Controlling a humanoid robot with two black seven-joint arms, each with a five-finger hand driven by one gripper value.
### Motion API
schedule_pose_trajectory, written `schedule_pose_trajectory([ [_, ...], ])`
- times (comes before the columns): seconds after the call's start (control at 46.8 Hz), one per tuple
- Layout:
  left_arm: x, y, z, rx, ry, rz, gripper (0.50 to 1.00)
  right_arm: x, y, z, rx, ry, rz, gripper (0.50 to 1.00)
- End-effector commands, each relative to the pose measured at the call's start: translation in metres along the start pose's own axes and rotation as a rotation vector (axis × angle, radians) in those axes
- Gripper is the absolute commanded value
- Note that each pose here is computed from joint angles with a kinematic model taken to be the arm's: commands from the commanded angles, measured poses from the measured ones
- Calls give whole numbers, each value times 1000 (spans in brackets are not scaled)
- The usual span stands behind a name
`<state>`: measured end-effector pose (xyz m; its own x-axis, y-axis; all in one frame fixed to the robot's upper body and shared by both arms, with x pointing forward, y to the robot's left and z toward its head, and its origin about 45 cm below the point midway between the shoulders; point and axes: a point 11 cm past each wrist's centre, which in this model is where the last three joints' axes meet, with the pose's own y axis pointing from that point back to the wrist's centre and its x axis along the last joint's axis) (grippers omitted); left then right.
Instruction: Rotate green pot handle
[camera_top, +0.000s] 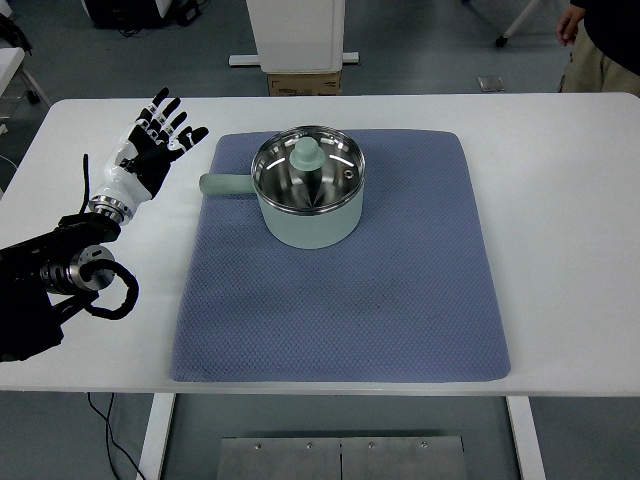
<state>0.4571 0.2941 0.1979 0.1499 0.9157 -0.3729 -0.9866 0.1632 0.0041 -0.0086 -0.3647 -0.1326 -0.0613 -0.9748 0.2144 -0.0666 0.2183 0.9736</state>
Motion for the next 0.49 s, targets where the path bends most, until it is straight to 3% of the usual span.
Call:
schedule_pose_trajectory([
  [0.0,1,-1,2,-7,2,5,1000,0,0,0,0,0,0,1000],
  [0.47,7,-8,0,-34,2,19,1000,0,0,0,0,0,0,1000],
])
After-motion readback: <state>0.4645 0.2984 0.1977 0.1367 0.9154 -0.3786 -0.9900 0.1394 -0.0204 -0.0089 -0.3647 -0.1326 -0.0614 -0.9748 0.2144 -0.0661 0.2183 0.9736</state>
